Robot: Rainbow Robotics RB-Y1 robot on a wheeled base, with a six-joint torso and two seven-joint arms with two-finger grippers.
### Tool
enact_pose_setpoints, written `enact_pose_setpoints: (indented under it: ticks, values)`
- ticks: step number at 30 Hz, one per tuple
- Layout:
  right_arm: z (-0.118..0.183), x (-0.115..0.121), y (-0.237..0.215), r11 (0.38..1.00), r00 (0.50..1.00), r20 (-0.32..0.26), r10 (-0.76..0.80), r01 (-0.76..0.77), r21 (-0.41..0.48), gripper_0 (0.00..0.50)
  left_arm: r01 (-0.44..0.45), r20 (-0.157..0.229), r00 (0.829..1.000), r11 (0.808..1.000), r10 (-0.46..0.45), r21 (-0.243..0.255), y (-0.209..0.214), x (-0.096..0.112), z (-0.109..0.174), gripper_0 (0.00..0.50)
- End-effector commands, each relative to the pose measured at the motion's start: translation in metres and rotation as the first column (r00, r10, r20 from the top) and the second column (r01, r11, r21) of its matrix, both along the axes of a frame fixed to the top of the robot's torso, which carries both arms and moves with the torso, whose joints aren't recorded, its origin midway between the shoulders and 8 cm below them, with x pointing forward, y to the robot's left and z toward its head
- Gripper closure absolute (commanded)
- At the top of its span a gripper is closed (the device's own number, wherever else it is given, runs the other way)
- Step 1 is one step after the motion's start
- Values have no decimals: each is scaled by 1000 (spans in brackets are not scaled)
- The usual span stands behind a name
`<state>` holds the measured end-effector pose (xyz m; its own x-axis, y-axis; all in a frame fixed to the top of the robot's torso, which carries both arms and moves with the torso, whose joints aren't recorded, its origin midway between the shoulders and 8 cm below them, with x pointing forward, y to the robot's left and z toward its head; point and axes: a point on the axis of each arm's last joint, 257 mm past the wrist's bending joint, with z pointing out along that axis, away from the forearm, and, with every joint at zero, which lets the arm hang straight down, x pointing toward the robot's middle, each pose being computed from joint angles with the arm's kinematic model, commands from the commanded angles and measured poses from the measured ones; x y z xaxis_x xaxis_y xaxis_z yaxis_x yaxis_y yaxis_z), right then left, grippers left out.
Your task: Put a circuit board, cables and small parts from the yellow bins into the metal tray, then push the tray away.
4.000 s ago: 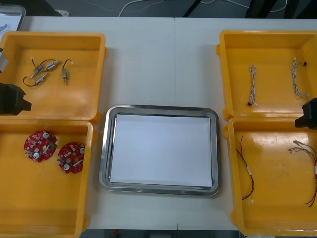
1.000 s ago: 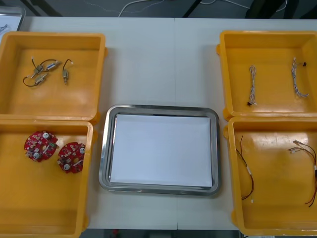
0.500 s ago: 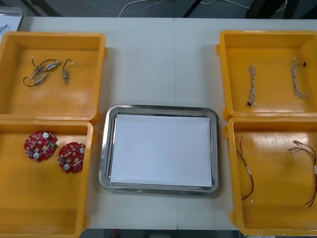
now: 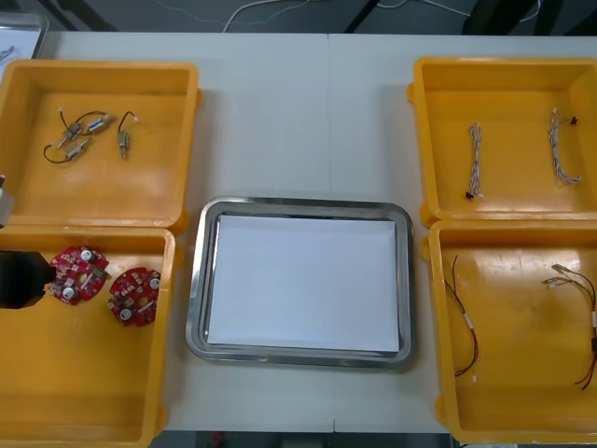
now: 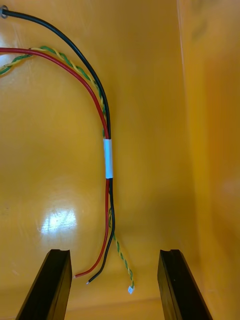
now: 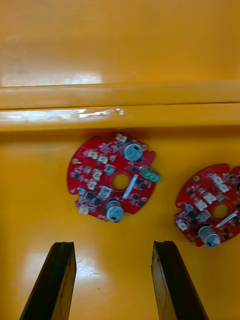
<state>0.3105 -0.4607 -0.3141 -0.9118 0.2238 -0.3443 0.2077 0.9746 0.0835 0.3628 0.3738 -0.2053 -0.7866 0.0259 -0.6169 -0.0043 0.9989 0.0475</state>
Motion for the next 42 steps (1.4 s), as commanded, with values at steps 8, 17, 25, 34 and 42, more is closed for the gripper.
enact_pose_setpoints:
  ticks: [8,17,25,34,42]
  values:
    - [-23,-9,13,1000,1000,-20,14,-14,5,0,169,14,985,984,-170,54,-17,1,-31,58]
    - [-33,-13,19,1000,999,-35,16,-16,1,0,167,3,986,984,-168,55,-1,13,-43,58]
    - [-40,-15,24,1000,999,-44,28,-28,-5,0,170,-20,985,983,-169,74,7,22,-51,58]
    - [-50,-16,20,1000,998,-51,20,-21,-5,0,177,-27,984,980,-175,96,8,31,-50,57]
    - [-51,-12,18,1000,998,-51,26,-26,-4,0,195,-38,981,976,-192,93,1,34,-56,58]
